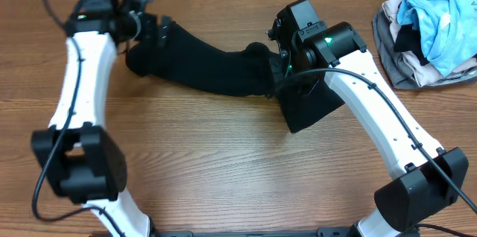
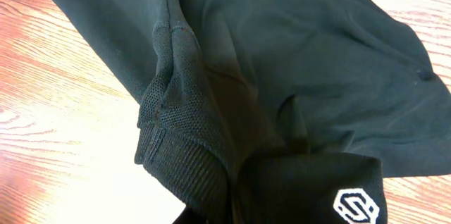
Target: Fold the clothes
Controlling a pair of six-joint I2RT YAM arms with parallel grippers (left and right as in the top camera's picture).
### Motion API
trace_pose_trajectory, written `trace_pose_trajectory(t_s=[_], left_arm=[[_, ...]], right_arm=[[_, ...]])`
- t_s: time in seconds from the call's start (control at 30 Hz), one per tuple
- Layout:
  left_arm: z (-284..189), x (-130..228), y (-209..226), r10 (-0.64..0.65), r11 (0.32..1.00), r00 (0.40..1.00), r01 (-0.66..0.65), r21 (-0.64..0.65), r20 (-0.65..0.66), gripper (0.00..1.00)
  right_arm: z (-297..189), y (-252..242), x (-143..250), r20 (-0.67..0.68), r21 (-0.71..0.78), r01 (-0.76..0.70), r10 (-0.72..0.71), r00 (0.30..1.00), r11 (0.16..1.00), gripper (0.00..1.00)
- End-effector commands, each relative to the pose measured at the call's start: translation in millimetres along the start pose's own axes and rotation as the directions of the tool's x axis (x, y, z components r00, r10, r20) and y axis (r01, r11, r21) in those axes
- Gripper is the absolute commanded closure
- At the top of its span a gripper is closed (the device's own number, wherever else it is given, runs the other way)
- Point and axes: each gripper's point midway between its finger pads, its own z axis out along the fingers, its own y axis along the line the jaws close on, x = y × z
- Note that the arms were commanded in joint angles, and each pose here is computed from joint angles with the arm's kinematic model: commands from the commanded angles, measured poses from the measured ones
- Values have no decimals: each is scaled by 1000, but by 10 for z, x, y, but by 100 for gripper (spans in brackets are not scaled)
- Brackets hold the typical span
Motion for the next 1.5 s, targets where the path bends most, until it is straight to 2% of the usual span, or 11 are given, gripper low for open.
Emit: trace_pose_trajectory(t_s=[0.0, 0.2, 0.4, 0.7, 0.9, 1.07, 1.37, 1.47], left_arm=[[446, 30, -106, 64, 997, 998, -63, 37, -5, 0], [1180, 137, -201, 79, 996, 997, -79, 30, 5, 0], [1581, 436, -236, 84, 996, 995, -83, 22, -58, 0], [1646, 441, -97, 82, 995, 995, -85, -56, -57, 0], [1619, 435, 140, -65, 978, 997, 55, -200, -44, 0], [1699, 447, 164, -116, 972, 993, 109, -207, -19, 0], [1892, 691, 187, -196, 959, 979, 181, -218, -53, 0], [1868, 621, 194, -193, 959, 980, 181, -218, -37, 6]], right_arm=[[-18, 19, -5, 4, -10, -3, 3, 1000, 1000, 96], [-18, 19, -4, 4, -10, -7, 7, 1000, 1000, 96], [-18, 19, -3, 3, -10, -26, 26, 1000, 1000, 96], [-18, 17, 4, 0, -9, -27, 27, 1000, 1000, 96], [-18, 17, 13, -3, -9, -27, 27, 1000, 1000, 96], [-18, 16, 14, -4, -9, -27, 27, 1000, 1000, 96], [-18, 15, 12, -3, -8, -27, 27, 1000, 1000, 96], [-18, 15, 9, -2, -8, -27, 27, 1000, 1000, 96]])
